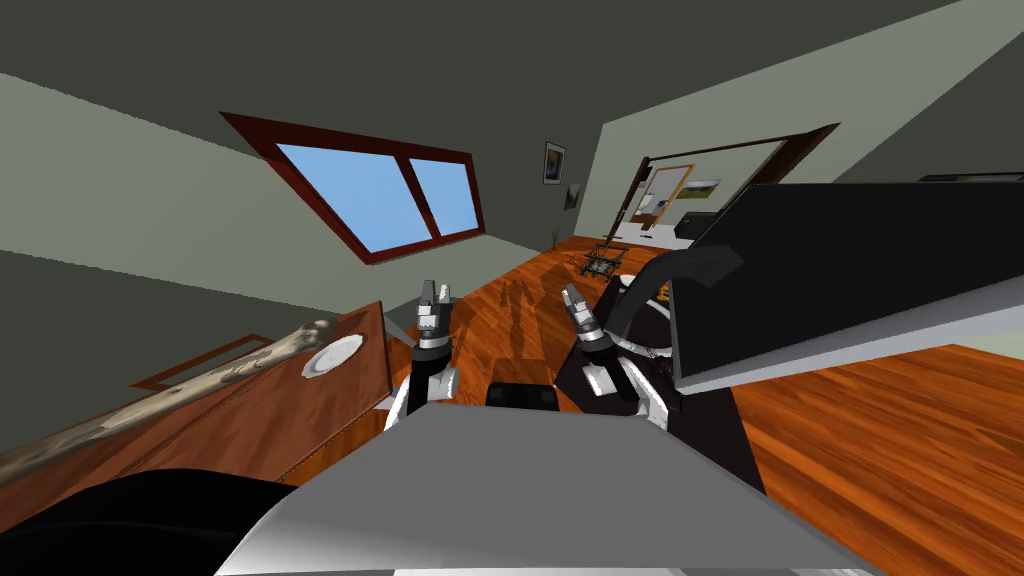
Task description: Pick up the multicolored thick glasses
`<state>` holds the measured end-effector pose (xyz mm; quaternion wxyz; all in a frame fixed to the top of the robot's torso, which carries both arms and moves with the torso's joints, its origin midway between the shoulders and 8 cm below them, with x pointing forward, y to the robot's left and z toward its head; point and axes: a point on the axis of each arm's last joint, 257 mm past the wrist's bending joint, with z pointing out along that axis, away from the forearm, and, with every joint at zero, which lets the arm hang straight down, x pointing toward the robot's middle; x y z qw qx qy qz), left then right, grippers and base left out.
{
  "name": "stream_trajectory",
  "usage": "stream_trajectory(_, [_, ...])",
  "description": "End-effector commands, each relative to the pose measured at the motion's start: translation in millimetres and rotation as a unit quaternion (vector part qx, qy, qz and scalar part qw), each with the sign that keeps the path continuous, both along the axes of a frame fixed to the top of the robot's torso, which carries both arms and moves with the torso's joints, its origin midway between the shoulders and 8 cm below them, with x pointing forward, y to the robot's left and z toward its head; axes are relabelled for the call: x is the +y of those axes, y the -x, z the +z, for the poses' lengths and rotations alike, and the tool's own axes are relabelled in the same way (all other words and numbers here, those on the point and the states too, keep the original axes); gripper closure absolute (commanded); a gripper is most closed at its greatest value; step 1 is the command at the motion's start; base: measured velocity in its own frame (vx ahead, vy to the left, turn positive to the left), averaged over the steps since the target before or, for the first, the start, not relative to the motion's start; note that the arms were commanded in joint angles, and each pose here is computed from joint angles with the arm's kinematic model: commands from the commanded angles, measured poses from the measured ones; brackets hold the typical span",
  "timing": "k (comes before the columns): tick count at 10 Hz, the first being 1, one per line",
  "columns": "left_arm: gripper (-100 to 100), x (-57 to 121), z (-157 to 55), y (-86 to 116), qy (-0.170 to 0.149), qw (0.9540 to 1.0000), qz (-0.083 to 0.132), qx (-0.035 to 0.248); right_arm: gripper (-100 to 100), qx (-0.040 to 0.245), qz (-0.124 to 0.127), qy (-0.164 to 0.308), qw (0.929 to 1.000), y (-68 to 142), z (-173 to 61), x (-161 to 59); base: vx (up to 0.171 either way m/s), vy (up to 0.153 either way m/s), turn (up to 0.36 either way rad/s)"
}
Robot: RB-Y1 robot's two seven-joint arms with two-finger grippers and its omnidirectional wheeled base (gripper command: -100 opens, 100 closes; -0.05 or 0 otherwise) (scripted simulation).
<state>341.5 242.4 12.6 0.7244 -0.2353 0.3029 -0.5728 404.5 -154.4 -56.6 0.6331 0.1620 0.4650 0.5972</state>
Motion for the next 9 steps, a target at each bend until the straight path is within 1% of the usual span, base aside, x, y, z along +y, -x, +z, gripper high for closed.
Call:
stream_trajectory(1, [0, 0.0, 0, 0, 0.000, 1.0000, 0.000, 0.000, -100, -0.005, 0.021, 0.042, 0.9989, -3, -13, 17, 0.047, 0.080, 0.061])
stream_trajectory(2, [0, 0.0, 0, 0, 0.000, 1.0000, 0.000, 0.000, -100, -0.009, 0.039, 0.070, 0.9968, -3, -21, 30, 0.072, 0.109, 0.092])
stream_trajectory(3, [0, 0.0, 0, 0, 0.000, 1.0000, 0.000, 0.000, -100, -0.008, 0.038, 0.081, 0.9960, -4, -26, 31, 0.048, 0.083, 0.025])
stream_trajectory(4, [0, 0.0, 0, 0, 0.000, 1.0000, 0.000, 0.000, -100, -0.009, 0.055, 0.114, 0.9919, -5, -39, 42, 0.035, 0.088, 0.056])
stream_trajectory(5, [0, 0.0, 0, 0, 0.000, 1.0000, 0.000, 0.000, -100, -0.010, 0.055, 0.120, 0.9913, -5, -40, 43, 0.031, 0.068, 0.032])
stream_trajectory(6, [0, 0.0, 0, 0, 0.000, 1.0000, 0.000, 0.000, -100, -0.010, 0.071, 0.155, 0.9853, -6, -57, 52, 0.046, 0.073, 0.059])
stream_trajectory(7, [0, 0.0, 0, 0, 0.000, 1.0000, 0.000, 0.000, -100, -0.011, 0.071, 0.160, 0.9845, -6, -58, 53, 0.032, 0.060, 0.032])
stream_trajectory(8, [0, 0.0, 0, 0, 0.000, 1.0000, 0.000, 0.000, -100, -0.016, 0.087, 0.196, 0.9765, -5, -71, 61, 0.031, 0.069, 0.057])
stream_trajectory(9, [0, 0.0, 0, 0, 0.000, 1.0000, 0.000, 0.000, -100, -0.011, 0.086, 0.202, 0.9756, -7, -77, 60, 0.033, 0.060, 0.031])
